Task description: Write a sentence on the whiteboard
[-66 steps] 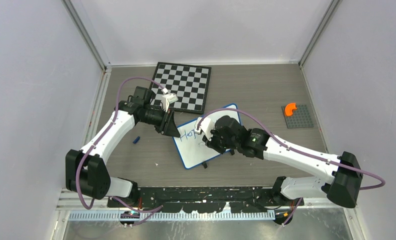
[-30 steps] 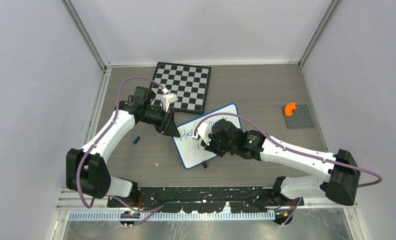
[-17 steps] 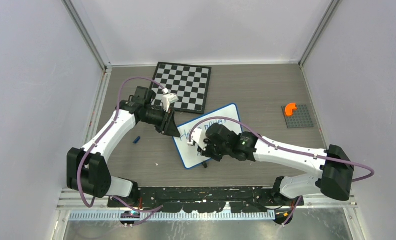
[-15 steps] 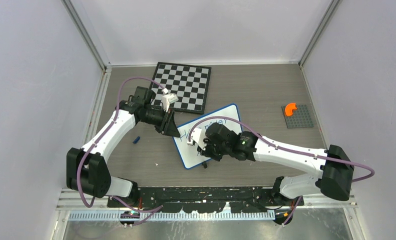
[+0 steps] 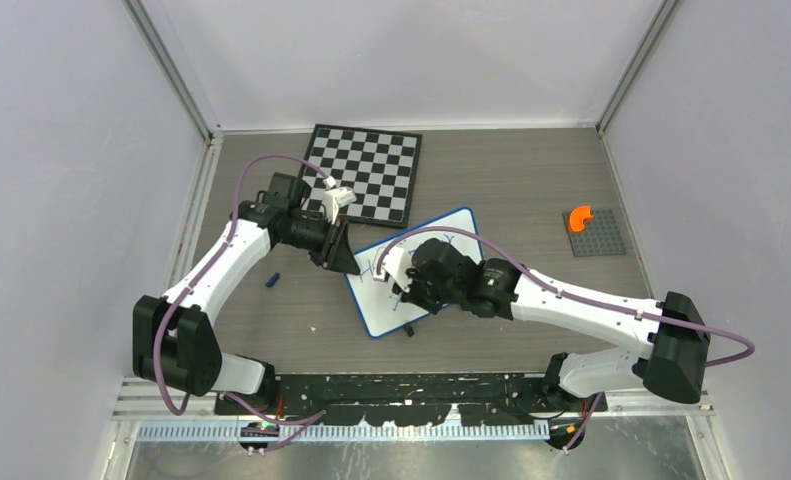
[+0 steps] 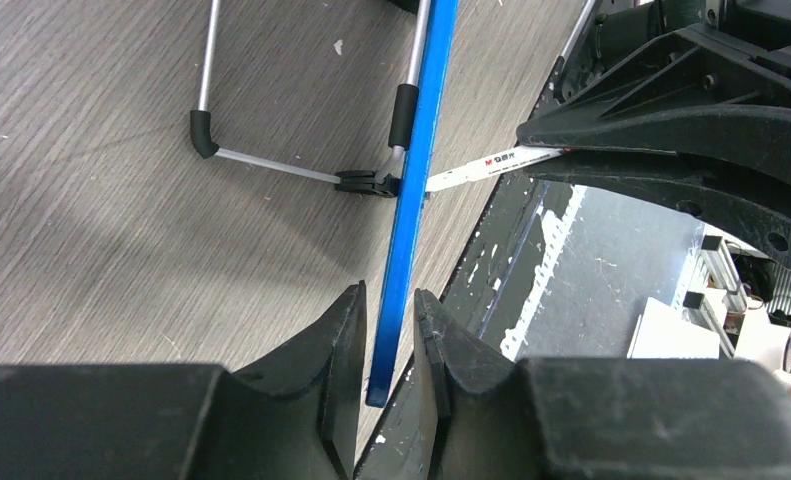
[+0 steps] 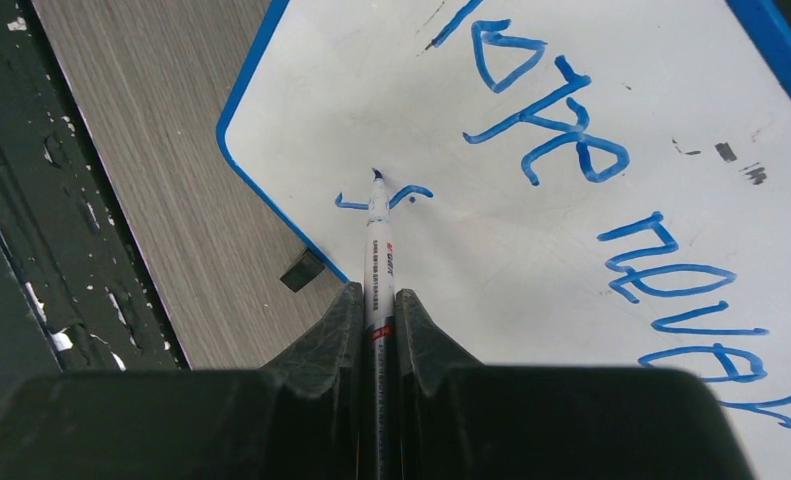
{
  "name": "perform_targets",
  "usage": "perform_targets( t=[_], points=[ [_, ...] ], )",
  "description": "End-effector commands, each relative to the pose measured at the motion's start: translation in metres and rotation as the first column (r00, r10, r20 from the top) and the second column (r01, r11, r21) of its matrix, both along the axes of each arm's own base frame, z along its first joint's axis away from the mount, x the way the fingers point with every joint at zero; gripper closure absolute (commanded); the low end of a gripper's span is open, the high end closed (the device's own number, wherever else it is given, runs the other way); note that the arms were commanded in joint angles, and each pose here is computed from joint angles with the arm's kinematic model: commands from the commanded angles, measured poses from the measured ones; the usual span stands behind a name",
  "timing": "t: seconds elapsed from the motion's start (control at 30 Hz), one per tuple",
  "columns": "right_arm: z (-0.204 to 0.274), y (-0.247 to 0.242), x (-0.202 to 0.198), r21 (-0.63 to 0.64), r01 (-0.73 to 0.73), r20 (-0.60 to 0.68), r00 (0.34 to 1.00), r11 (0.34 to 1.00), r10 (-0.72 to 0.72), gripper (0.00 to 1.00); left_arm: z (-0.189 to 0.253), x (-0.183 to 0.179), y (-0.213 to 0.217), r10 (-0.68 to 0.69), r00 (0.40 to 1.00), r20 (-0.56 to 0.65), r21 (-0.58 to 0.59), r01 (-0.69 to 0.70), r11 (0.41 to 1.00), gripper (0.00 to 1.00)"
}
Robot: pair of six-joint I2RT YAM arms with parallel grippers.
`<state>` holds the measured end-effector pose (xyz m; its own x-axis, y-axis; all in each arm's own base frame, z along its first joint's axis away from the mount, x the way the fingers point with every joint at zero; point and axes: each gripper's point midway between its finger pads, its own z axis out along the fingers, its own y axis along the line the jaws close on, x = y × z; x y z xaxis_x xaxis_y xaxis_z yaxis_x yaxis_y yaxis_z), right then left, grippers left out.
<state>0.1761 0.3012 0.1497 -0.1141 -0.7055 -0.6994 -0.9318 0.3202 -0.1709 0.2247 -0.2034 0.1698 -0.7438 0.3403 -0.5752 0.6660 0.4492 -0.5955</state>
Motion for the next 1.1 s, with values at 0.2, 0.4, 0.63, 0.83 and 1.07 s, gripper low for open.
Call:
perform_targets(
  t=[0.2,0.4,0.63,0.83,1.07],
  points=[
    [0.006,-0.024,0.017,-0.033,0.072,0.105,0.992,0.997,-0.069,1.0,0.012,0.003,-0.003,-0.014,0.999,0.043,-0.02,0.015,1.0,0.75],
    [0.011,-0.033,0.016,-0.03,0.086,0.108,0.991,0.996,-0.083,1.0,0.011,0.003,-0.004,-0.015,0.999,0.039,-0.021,0.016,1.0,0.74],
    [0.028,-0.029,-0.003,0.035,0.015,0.054,0.998,0.999,-0.017,1.0,0.012,0.003,-0.004,-0.014,0.999,0.042,-0.022,0.015,1.0,0.74],
    [0.023,-0.034,-0.001,0.013,0.031,0.057,0.998,0.999,-0.031,1.0,0.014,0.002,-0.004,-0.012,0.999,0.044,-0.024,0.013,1.0,0.74],
    [0.02,-0.032,0.015,-0.016,0.092,0.092,0.992,0.996,-0.09,1.0,0.014,0.003,-0.004,-0.012,0.999,0.04,-0.027,0.013,1.0,0.74]
  ],
)
